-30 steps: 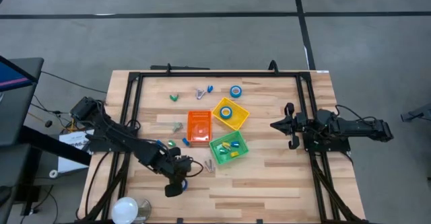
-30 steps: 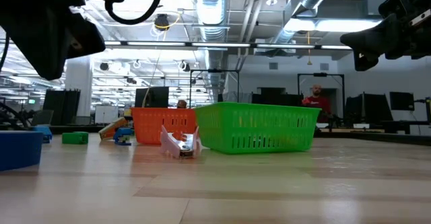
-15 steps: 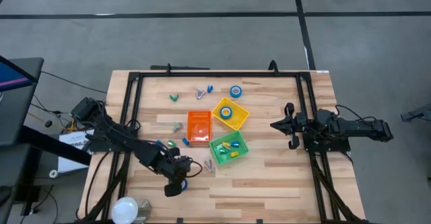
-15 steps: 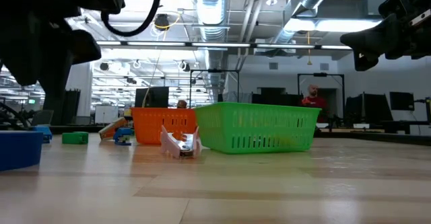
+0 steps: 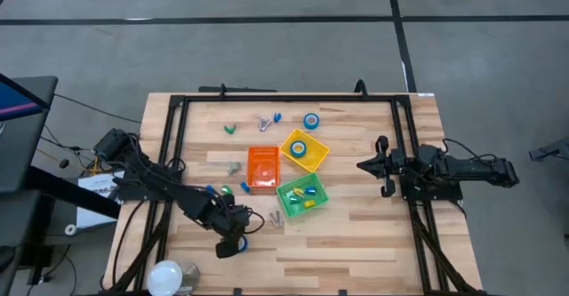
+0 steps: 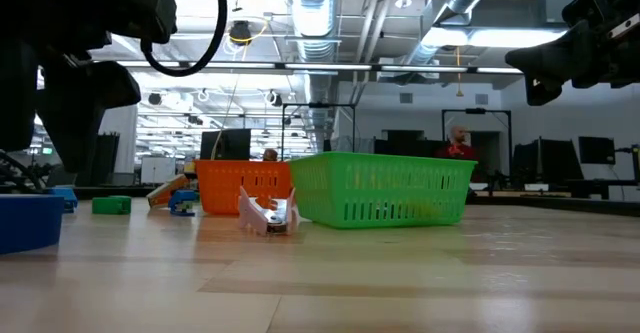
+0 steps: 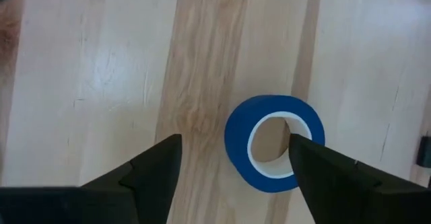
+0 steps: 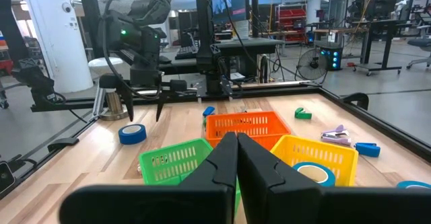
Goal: Pick and place Stapler, Stapler remover, tape
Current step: Put the blue tape into the yellow bin
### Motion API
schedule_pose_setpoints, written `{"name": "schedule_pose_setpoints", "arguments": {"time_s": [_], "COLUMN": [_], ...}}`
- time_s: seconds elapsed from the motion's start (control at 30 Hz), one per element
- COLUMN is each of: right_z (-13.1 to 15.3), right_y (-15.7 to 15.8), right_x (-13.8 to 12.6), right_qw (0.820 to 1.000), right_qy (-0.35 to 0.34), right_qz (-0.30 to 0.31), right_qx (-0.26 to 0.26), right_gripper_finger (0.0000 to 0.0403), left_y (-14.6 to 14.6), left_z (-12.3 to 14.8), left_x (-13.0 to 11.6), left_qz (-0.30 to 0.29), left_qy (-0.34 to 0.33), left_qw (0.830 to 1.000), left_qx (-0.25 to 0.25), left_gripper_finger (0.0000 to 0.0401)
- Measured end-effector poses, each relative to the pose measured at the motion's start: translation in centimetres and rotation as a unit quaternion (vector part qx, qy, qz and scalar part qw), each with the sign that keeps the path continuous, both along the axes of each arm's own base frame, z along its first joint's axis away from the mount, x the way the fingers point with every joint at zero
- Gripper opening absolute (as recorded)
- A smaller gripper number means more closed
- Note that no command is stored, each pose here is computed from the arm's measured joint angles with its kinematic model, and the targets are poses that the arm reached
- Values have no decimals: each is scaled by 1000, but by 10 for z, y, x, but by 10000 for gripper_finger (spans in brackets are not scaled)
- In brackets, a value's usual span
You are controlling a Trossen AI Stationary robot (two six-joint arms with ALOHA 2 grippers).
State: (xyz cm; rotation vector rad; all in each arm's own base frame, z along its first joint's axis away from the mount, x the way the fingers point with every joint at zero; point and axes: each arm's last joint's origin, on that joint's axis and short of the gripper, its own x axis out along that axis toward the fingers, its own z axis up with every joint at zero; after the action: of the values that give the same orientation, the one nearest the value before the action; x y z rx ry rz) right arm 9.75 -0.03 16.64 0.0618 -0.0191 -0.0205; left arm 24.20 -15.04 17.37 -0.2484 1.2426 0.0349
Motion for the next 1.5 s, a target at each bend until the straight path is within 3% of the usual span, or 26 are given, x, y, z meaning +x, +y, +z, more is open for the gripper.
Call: {"name": "schedule_pose_setpoints", "arguments": {"time_s": [0.63,1.03,1.5], "right_z": [0,0,0], "right_y": [0,0,0], "right_x": [0,0,0], "right_qw": [1000,1000,1000], "right_qy": [0,0,0], "right_qz": [0,0,0], "right_qx": [0,0,0], "right_gripper_finger": [1,1,1], "left_y": [-8,-8,-9], "left_z": [-38,-38,-25], "left_x": [10,10,9], "left_qz": [-7,-9,-19], "left_qy": [54,50,40], "left_qw": [999,999,998], "left_qx": [6,1,-43], "left_gripper_finger": [258,138,30]}}
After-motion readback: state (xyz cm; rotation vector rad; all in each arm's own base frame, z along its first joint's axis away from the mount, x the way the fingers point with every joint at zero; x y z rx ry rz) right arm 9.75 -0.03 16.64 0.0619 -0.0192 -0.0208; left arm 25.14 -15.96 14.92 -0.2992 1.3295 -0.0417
